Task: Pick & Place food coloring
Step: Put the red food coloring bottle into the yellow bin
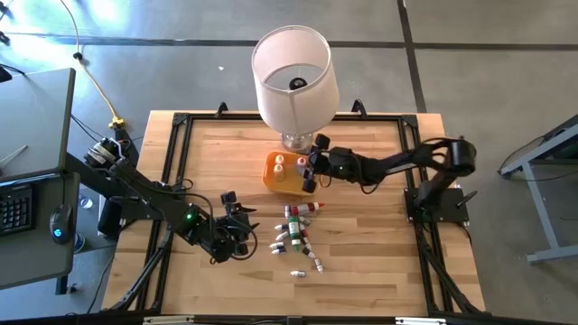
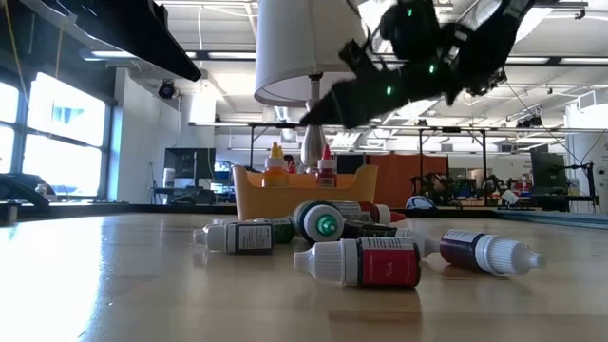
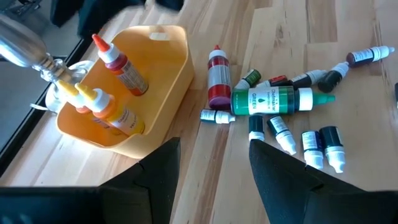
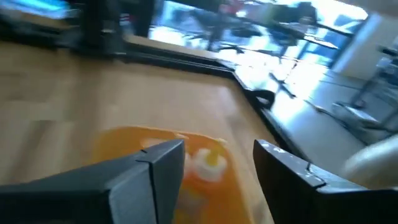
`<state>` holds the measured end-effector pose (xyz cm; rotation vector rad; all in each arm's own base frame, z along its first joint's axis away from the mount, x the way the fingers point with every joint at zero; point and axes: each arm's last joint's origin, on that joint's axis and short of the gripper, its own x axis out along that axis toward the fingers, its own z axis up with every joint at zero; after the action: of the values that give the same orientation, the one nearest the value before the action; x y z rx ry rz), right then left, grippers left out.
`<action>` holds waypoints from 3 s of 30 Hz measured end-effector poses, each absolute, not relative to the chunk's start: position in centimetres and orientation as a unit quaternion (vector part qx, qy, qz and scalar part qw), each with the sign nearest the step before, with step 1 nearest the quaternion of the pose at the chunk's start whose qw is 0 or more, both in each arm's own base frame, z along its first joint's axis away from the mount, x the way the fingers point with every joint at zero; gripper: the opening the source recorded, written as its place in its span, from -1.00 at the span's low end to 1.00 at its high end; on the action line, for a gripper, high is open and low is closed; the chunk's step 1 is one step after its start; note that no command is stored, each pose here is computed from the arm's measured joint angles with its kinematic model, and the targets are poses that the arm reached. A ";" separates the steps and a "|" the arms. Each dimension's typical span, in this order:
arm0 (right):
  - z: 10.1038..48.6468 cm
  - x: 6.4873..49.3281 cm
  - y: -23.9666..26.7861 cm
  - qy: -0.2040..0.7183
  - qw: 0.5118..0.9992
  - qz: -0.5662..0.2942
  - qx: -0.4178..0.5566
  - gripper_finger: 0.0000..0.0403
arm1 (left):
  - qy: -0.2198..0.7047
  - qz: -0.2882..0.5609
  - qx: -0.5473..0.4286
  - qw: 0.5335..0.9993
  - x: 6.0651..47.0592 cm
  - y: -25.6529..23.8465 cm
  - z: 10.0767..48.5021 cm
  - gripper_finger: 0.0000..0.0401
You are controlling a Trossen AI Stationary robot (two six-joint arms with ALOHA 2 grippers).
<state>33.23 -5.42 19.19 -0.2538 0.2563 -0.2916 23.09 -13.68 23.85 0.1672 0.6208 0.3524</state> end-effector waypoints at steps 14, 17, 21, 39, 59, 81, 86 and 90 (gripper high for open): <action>19.1 30.7 6.4 0.345 0.931 0.079 -0.088 -0.19 | 0.297 0.170 0.061 0.937 23.2 -13.8 23.9 -0.06; 17.6 29.6 7.1 0.360 0.926 0.065 -0.097 -0.12 | 0.297 0.171 0.060 0.938 23.2 -13.8 23.9 -0.06; 15.3 28.1 6.9 0.378 0.920 0.052 -0.087 -0.01 | 0.293 0.171 0.054 0.939 23.3 -13.8 24.0 -0.06; 12.0 25.7 0.7 0.295 0.954 0.029 -0.047 0.15 | 0.269 0.181 0.041 0.945 23.5 -13.9 24.3 -0.06; 8.2 27.1 0.2 0.284 0.956 0.053 -0.047 0.14 | 0.266 0.189 0.063 0.943 23.5 -13.9 24.4 -0.06; 10.3 27.4 1.3 0.224 0.968 0.098 -0.065 -0.38 | 0.272 0.190 0.071 0.941 23.4 -13.8 24.3 -0.06; 13.6 27.0 2.4 0.205 0.972 0.072 -0.090 -0.44 | 0.276 0.189 0.073 0.940 23.4 -13.8 24.2 -0.06; 17.2 27.6 3.1 0.277 0.947 0.023 -0.164 -0.44 | 0.277 0.186 0.086 0.939 23.4 -13.8 24.2 -0.06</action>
<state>27.65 3.06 17.19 -0.3338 0.5634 0.0478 23.37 -13.76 24.22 0.1758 0.5662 0.3792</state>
